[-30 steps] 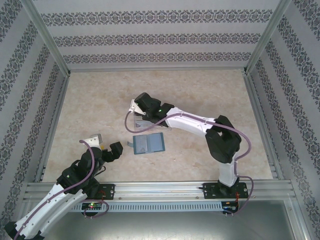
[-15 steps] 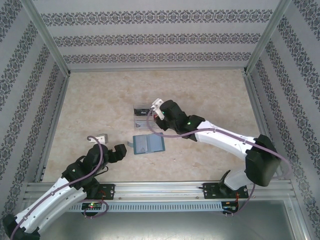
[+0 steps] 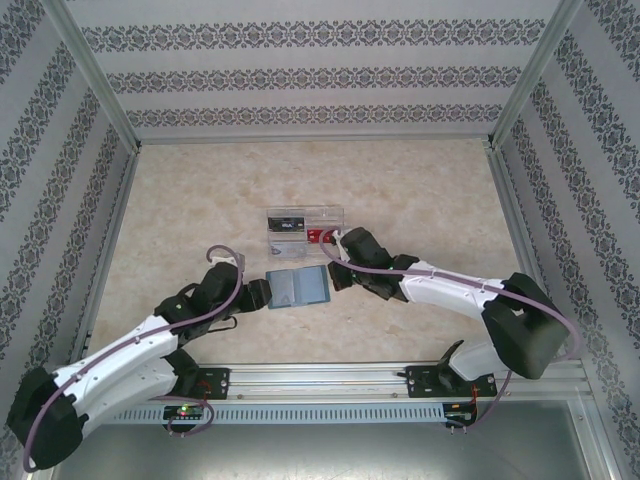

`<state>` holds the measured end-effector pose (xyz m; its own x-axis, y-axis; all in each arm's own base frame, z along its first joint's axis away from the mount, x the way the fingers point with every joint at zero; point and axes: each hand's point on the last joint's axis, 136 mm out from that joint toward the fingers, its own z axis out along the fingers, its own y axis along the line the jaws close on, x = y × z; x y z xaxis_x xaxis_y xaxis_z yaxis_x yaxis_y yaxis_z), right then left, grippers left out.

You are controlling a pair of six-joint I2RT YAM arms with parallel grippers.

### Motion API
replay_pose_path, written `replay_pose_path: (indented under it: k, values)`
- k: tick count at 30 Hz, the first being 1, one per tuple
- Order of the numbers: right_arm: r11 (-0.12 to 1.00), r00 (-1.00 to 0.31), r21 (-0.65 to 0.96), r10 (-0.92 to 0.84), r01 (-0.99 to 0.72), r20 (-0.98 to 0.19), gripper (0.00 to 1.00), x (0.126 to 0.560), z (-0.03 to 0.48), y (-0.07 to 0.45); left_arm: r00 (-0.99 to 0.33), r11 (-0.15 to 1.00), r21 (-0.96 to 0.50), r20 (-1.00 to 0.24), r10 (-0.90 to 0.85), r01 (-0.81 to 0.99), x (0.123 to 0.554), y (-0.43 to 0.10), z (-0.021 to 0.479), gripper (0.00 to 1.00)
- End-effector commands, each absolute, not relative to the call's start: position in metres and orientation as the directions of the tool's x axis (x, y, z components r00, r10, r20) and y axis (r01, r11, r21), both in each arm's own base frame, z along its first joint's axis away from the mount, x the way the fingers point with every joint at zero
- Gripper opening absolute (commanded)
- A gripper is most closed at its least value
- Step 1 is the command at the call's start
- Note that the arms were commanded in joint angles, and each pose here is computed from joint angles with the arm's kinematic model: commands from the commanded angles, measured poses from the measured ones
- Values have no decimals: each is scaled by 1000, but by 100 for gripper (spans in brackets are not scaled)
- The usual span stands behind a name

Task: Take the credit cards out of the card holder

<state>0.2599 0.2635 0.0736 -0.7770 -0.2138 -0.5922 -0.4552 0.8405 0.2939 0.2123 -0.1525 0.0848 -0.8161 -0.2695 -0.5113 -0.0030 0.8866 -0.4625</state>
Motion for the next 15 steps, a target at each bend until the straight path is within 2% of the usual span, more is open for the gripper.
replay_pose_path:
  k: [1,5,15]
  values:
    - [833,-814,373,-147,-409,-562,0,257,59,269,-802,853,-522,-519,-295,24,222,-173,102,64]
    - [831,-832,390,-146,-397,-535,0,254,45,271,-816,857,-515,-507,-276,30,224,-185,98,60]
    - [842,-861,397,-145,-366,-487,0,252,23,272,-851,885,-464,-478,-217,35,229,-206,78,60]
